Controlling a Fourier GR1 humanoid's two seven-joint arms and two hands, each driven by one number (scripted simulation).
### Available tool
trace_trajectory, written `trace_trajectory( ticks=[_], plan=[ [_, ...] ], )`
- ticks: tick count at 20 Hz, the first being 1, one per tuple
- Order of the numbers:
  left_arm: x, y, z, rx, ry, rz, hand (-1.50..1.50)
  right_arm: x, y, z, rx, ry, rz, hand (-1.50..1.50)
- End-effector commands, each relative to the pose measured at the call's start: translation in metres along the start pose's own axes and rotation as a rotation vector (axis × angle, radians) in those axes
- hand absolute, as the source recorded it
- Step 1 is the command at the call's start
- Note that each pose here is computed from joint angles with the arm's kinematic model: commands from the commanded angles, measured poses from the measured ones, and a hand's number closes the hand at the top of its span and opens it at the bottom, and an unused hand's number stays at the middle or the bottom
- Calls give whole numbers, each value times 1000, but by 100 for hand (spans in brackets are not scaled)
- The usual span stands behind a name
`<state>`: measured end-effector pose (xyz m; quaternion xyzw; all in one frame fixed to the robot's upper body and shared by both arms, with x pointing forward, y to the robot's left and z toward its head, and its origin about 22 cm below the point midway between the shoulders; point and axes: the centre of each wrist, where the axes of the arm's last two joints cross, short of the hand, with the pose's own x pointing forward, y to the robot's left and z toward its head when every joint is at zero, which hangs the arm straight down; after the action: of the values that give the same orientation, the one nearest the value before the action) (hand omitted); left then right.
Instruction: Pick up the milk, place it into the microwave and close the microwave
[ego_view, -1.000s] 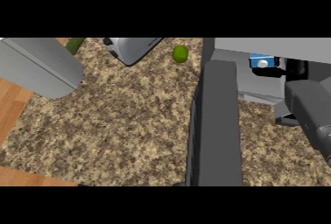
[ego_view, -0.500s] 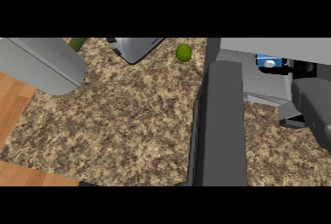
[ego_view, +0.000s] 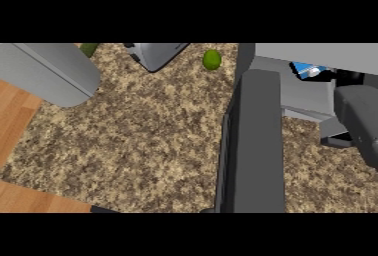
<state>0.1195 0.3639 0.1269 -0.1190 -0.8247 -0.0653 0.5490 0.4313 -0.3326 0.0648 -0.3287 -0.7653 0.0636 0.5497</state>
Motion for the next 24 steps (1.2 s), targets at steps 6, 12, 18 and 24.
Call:
trace_trajectory(
  ticks=[6, 12, 18, 24],
  plan=[
    [-5, 1, -6, -14, 24, -9, -150, 28, 43, -1, 209, -20, -79, -150],
    [-12, -1, -10, -14, 24, 8, -150, 63, 80, -4, 196, 11, -58, -150],
    [-16, 3, -10, -27, 59, 1, -150, 89, 111, 1, 184, -36, -79, -150],
    [-23, 1, -9, -33, 82, 21, -150, 96, 111, -3, 145, -76, -108, -150]
  ],
)
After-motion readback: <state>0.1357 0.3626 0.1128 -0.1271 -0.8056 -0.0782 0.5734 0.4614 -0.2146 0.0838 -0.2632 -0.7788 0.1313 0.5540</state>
